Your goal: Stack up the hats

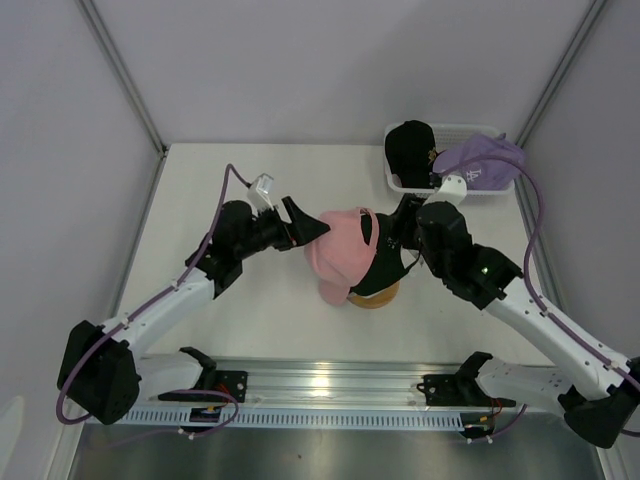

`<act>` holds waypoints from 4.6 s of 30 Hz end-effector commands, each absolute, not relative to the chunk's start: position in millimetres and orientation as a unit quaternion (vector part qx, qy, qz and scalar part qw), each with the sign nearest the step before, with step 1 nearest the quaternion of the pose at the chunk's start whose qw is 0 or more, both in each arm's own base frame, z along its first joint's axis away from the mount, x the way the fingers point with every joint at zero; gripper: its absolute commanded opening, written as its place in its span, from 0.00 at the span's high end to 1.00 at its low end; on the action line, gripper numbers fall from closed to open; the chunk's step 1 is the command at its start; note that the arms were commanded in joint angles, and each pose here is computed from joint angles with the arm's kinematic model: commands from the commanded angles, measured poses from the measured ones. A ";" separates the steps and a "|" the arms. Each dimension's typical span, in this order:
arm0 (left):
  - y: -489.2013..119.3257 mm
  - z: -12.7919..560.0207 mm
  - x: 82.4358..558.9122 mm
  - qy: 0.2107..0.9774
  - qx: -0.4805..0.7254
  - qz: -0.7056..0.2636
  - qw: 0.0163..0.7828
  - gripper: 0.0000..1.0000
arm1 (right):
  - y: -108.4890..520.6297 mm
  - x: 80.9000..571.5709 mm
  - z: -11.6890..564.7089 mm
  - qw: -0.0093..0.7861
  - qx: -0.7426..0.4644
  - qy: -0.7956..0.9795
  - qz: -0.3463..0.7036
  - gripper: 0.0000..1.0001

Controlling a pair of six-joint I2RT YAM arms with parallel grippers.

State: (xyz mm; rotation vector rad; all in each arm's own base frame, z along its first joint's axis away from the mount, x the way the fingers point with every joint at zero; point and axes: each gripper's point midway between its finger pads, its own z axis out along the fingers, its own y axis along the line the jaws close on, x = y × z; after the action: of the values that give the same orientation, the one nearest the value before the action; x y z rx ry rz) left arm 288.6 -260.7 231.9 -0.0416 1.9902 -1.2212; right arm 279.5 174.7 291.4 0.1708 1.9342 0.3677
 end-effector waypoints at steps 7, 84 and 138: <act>-275.7 251.2 287.8 0.768 0.024 -0.494 0.408 0.14 | 215.7 284.3 305.0 0.521 -0.006 0.825 0.221 0.39; -283.4 183.0 288.0 0.813 -0.013 -0.469 0.344 0.11 | 80.1 283.5 187.4 0.466 0.161 0.866 0.081 1.00; -266.4 1.7 267.8 0.876 -0.195 -0.341 0.279 0.99 | 61.5 280.8 122.6 0.416 0.185 0.887 0.074 1.00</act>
State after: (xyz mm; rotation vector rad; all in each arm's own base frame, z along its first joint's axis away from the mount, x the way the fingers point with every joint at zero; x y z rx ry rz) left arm 294.9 -314.9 115.7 -0.4998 2.0215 -1.3920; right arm 286.5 66.9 132.5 0.4733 2.2009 0.2117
